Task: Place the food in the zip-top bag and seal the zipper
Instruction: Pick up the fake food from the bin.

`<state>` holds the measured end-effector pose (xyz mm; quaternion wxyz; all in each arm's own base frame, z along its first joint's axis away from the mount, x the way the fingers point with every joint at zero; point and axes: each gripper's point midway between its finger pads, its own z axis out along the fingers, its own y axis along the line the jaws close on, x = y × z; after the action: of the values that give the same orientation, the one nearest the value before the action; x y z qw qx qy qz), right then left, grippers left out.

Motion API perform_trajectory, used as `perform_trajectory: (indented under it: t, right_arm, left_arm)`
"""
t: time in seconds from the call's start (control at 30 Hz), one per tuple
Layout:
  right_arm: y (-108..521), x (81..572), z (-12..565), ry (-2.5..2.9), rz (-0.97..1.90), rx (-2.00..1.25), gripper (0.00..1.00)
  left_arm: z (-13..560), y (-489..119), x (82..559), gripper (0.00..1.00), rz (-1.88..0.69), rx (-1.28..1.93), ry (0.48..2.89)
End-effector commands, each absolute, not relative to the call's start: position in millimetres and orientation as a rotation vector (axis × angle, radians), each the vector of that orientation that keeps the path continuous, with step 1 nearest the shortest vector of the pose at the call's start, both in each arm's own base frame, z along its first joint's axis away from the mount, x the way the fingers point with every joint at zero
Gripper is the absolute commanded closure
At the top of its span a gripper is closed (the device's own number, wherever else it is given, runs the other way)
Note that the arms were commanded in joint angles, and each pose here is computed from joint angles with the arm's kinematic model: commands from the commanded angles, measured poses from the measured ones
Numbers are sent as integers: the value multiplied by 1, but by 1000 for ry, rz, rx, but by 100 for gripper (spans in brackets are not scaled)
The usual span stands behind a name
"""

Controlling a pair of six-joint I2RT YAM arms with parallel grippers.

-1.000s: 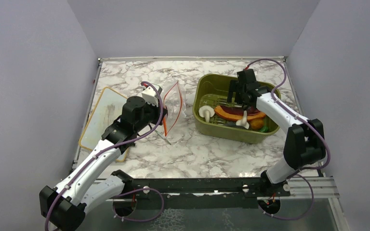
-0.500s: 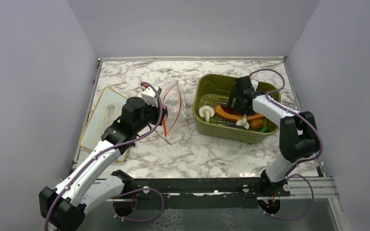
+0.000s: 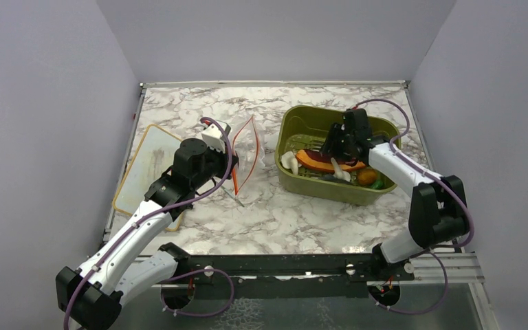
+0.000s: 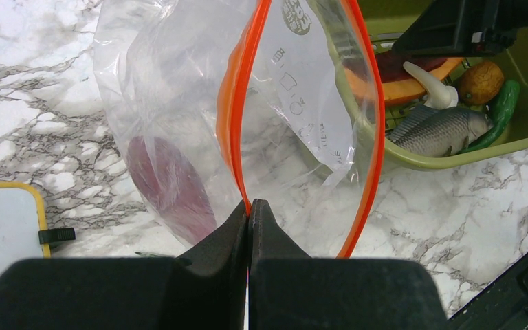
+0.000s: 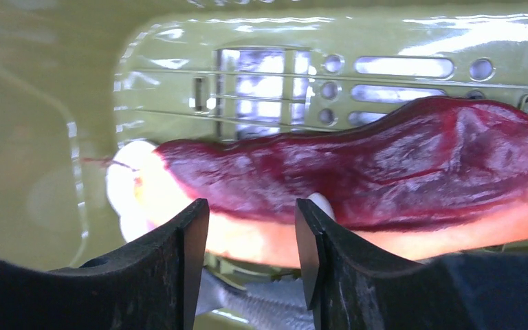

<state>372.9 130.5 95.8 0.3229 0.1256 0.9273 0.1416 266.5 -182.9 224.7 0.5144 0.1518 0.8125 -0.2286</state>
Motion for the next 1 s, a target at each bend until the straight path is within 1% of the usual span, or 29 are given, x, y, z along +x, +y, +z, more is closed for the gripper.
perform_trajectory:
  t: [0.0, 0.13, 0.2, 0.27, 0.33, 0.47, 0.57, 0.7, 0.8, 0.97]
  right_arm:
    - [145, 374, 140, 2308, 502, 255, 52]
    - [138, 372, 151, 2260, 465, 229, 52]
    - [134, 371, 146, 2273, 424, 169, 47]
    - [132, 369, 138, 2297, 389, 93, 39]
    - [138, 366, 129, 2313, 402, -32, 33]
    - [151, 358, 119, 2283, 415, -289, 33]
    - [162, 355, 120, 2219, 370, -495, 32]
    - [173, 356, 122, 2218, 390, -591, 30]
    - [184, 351, 111, 2237, 404, -671, 28]
    - [185, 354, 81, 2315, 373, -713, 26]
  left_arm:
    - [229, -179, 271, 100, -524, 353, 1926]
    - [228, -180, 270, 100, -529, 356, 1929]
    - [229, -180, 270, 100, -533, 358, 1926]
    - [228, -180, 270, 100, -533, 355, 1929]
    - [228, -180, 270, 100, -534, 353, 1929]
    - [229, -181, 270, 100, -542, 348, 1928]
    - [229, -181, 270, 100, -543, 349, 1927]
    - [227, -183, 269, 100, -554, 348, 1930]
    - [227, -182, 270, 100, -551, 346, 1930]
    - [226, -183, 269, 100, -559, 348, 1931]
